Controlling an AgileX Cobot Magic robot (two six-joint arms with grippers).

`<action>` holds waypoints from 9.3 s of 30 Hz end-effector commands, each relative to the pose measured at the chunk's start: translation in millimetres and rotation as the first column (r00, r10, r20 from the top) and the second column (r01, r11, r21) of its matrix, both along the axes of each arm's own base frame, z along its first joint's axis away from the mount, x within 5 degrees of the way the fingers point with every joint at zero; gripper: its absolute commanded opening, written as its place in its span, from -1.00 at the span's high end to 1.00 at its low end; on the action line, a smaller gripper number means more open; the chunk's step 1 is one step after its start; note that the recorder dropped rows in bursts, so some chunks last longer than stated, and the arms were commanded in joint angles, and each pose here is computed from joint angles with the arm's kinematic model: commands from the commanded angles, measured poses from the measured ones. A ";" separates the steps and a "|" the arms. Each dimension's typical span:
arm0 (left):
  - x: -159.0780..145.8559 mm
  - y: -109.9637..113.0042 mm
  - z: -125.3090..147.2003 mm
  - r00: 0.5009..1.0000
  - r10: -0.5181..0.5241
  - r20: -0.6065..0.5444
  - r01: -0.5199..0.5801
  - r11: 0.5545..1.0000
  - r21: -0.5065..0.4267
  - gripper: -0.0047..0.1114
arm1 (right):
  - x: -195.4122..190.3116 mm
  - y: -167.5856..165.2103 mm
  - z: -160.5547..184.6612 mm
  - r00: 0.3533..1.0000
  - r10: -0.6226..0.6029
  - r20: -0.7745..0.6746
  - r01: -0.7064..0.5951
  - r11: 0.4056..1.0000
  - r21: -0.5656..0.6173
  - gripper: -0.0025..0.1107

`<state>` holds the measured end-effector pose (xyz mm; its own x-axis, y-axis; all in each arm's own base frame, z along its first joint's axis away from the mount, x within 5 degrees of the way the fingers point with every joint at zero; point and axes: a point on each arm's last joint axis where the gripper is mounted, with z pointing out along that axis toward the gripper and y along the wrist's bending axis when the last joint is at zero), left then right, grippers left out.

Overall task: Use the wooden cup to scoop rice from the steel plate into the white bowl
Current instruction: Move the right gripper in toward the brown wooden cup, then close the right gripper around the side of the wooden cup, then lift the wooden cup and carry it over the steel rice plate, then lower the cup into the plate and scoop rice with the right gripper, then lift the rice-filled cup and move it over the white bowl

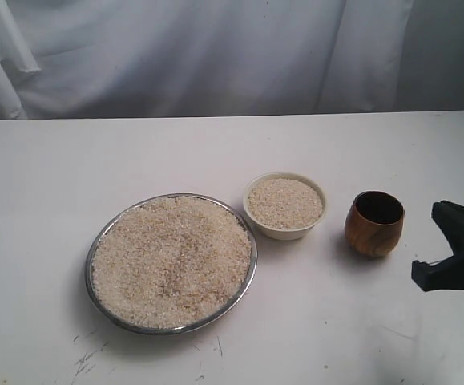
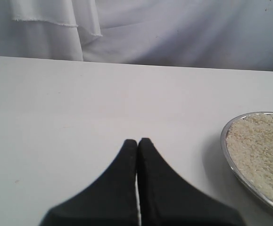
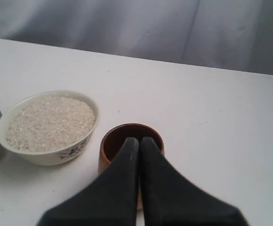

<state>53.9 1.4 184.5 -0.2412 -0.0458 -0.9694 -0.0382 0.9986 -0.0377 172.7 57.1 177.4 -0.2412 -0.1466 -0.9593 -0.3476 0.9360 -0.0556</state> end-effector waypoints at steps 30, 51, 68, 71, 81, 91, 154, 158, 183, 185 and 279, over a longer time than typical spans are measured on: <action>0.2 -0.1 -0.1 1.000 -0.002 0.013 0.002 1.000 0.001 0.92 | 31.0 9.6 -64.6 0.996 0.063 -0.057 -0.067 0.996 -0.064 -0.91; 0.2 -0.1 -0.1 1.000 -0.002 0.013 0.002 1.000 0.001 0.92 | 84.3 13.5 -104.6 0.981 0.146 -0.125 -0.140 0.989 0.052 -0.91; 0.2 -0.1 -0.1 1.000 -0.002 0.013 0.002 1.000 0.001 0.92 | 100.6 18.4 -124.0 0.963 0.177 -0.202 -0.151 0.979 0.135 -0.08; 0.2 -0.1 -0.1 1.000 -0.002 0.013 0.002 1.000 0.001 0.92 | 98.8 21.7 -122.9 0.956 0.221 -0.194 -0.196 0.971 0.139 0.28; 0.2 -0.1 -0.1 1.000 -0.002 0.013 0.002 1.000 0.001 0.92 | 94.7 22.1 -124.9 0.946 0.219 -0.241 -0.174 0.966 0.192 0.53; 0.2 -0.1 -0.1 1.000 -0.002 0.013 0.002 1.000 0.001 0.92 | 90.4 22.2 -109.7 0.943 0.238 -0.230 -0.206 0.966 0.157 0.91; 0.2 -0.1 -0.1 1.000 -0.002 0.013 0.002 1.000 0.001 0.92 | 113.1 283.3 -18.0 0.708 0.636 -0.307 0.052 -0.480 -0.876 0.96; 0.2 -0.1 -0.1 1.000 -0.002 0.013 0.002 1.000 0.001 0.92 | 111.7 285.7 -25.5 0.692 0.645 -0.324 0.037 -0.480 -0.877 0.96; 0.2 -0.1 -0.1 1.000 -0.002 0.013 0.002 1.000 0.001 0.92 | 61.4 303.0 -71.1 0.511 0.617 -0.599 -0.238 -0.568 -0.788 0.96; 0.2 -0.1 -0.1 1.000 -0.002 0.013 0.002 1.000 0.001 0.92 | 58.5 302.0 -73.6 0.489 0.608 -0.625 -0.276 -0.572 -0.772 0.96; 0.2 -0.1 -0.1 1.000 -0.002 0.013 0.002 1.000 0.001 0.92 | 188.6 183.9 30.2 0.728 0.313 -0.610 -0.539 -0.288 -0.791 0.96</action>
<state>53.9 1.4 184.5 -0.2412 -0.0458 -0.9694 -0.0382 0.9986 -0.0377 360.4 236.0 209.2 0.2885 -0.9252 0.2466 -0.7665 -0.3775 -0.5195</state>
